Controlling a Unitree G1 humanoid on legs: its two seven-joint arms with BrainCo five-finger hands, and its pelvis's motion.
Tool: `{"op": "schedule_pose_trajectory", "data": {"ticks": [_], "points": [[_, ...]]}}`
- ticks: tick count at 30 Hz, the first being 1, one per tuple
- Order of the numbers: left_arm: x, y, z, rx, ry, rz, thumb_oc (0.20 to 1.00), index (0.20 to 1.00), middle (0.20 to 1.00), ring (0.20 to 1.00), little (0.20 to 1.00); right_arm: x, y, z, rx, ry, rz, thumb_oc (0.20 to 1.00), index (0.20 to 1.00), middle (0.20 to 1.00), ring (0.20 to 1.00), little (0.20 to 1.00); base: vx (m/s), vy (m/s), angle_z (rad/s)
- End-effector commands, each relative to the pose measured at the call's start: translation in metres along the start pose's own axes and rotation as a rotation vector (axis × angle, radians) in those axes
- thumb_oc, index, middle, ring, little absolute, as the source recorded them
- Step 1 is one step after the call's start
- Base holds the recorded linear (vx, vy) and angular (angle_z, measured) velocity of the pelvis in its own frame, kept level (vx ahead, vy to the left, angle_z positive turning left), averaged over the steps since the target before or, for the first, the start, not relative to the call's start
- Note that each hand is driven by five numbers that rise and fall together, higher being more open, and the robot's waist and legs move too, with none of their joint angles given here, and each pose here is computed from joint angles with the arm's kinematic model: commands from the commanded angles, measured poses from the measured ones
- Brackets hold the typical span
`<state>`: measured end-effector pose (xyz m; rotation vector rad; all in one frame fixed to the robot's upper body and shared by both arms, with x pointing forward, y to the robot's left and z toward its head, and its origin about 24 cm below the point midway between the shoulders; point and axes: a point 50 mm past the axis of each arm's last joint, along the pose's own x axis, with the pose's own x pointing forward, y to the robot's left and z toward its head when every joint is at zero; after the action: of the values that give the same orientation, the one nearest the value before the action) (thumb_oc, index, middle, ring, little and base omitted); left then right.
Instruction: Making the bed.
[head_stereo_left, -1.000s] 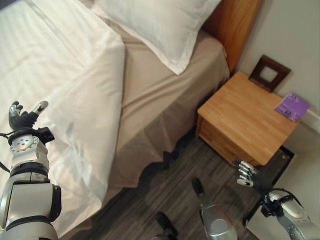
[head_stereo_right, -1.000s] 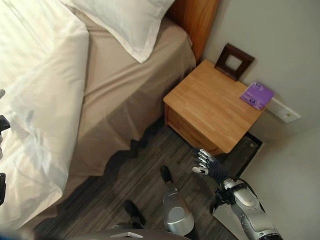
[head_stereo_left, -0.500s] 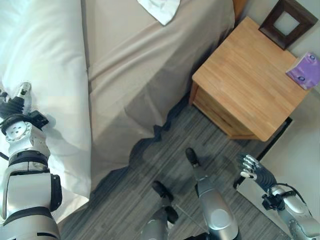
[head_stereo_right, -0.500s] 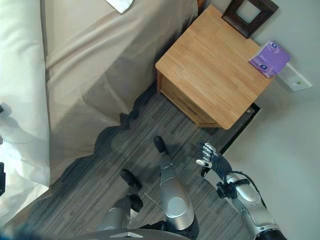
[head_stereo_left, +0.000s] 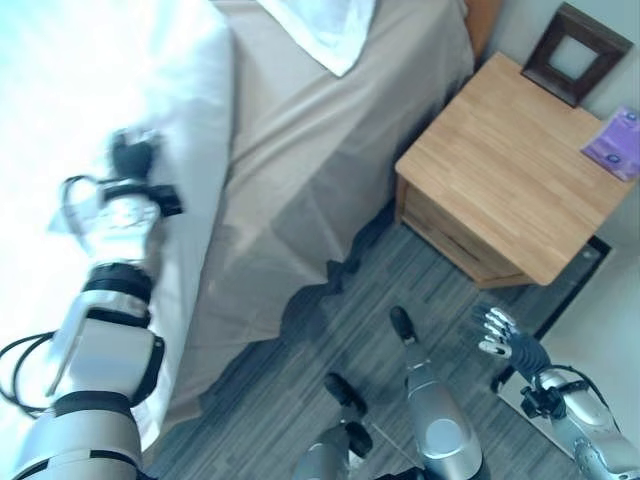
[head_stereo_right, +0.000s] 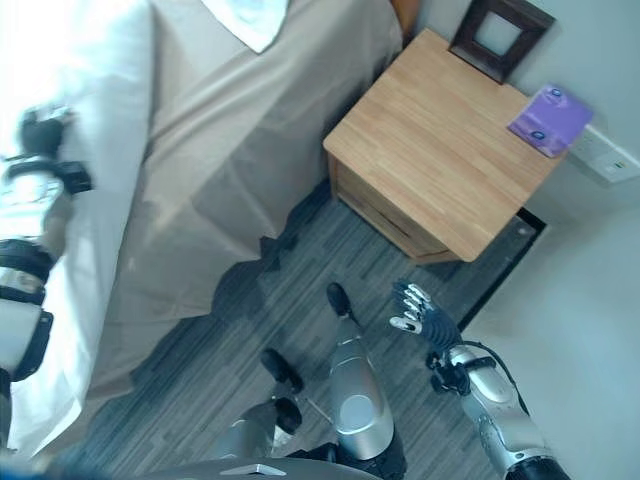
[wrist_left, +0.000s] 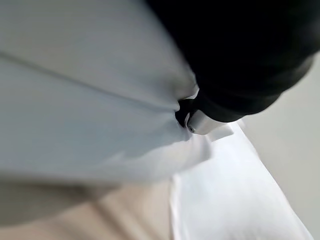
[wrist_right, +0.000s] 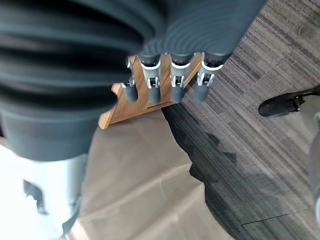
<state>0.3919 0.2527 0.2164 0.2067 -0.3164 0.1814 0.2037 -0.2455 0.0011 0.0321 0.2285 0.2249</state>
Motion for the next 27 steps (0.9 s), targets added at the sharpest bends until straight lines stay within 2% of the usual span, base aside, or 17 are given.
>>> {"op": "schedule_pose_trajectory", "data": {"ticks": [1, 3, 5, 7, 8, 9, 12, 15, 21, 27], "points": [[-0.004, -0.061, 0.047, -0.078, -0.28, -0.227, 0.2, 0.2, 0.2, 0.2, 0.2, -0.011, -0.001, -0.003, -0.021, -0.029, -0.028, 1.0, 1.0, 1.0, 1.0, 1.0, -0.03, -0.001, 0.05], [-0.011, -0.074, 0.044, -0.089, -0.283, -0.278, 0.2, 0.2, 0.2, 0.2, 0.2, -0.011, 0.0, -0.004, -0.024, -0.028, -0.028, 1.0, 1.0, 1.0, 1.0, 1.0, -0.02, 0.009, 0.14], [-0.034, -0.108, 0.032, -0.103, -0.277, -0.445, 0.2, 0.2, 0.2, 0.2, 0.2, -0.01, 0.0, -0.005, -0.037, -0.025, -0.042, 1.0, 1.0, 1.0, 1.0, 1.0, -0.03, 0.017, 0.19], [-0.043, -0.117, 0.026, -0.111, -0.259, -0.499, 0.2, 0.2, 0.2, 0.2, 0.2, -0.01, 0.0, -0.005, -0.037, -0.027, -0.046, 1.0, 1.0, 1.0, 1.0, 1.0, -0.01, 0.024, 0.1], [-0.059, -0.13, 0.016, -0.138, -0.228, -0.599, 0.78, 0.78, 0.78, 0.78, 0.78, -0.01, 0.0, -0.005, -0.038, -0.029, -0.046, 1.0, 1.0, 1.0, 1.0, 1.0, 0.0, 0.04, 0.03], [-0.065, -0.135, 0.01, -0.146, -0.205, -0.651, 1.0, 1.0, 1.0, 1.0, 1.0, -0.01, 0.0, -0.005, -0.039, -0.027, -0.045, 1.0, 1.0, 1.0, 1.0, 1.0, 0.01, 0.047, 0.03], [-0.087, -0.147, -0.01, -0.157, -0.127, -0.775, 1.0, 1.0, 1.0, 1.0, 1.0, -0.011, -0.002, -0.005, -0.068, -0.012, -0.03, 1.0, 1.0, 1.0, 1.0, 1.0, 0.03, 0.055, 0.0], [-0.091, -0.148, -0.004, -0.128, -0.158, -0.838, 1.0, 1.0, 1.0, 1.0, 1.0, -0.013, -0.004, -0.005, -0.076, -0.003, -0.027, 1.0, 1.0, 1.0, 1.0, 1.0, 0.02, 0.025, -0.09], [-0.107, -0.153, 0.041, -0.029, -0.373, -1.062, 1.0, 1.0, 1.0, 1.0, 1.0, -0.02, -0.008, -0.008, -0.091, 0.018, -0.015, 1.0, 1.0, 1.0, 1.0, 1.0, 0.0, 0.001, 0.01], [-0.134, -0.161, 0.074, -0.121, -0.496, -1.24, 1.0, 1.0, 1.0, 1.0, 1.0, -0.023, -0.007, -0.012, -0.112, 0.041, 0.013, 1.0, 1.0, 1.0, 1.0, 1.0, 0.0, 0.0, 0.01]]}}
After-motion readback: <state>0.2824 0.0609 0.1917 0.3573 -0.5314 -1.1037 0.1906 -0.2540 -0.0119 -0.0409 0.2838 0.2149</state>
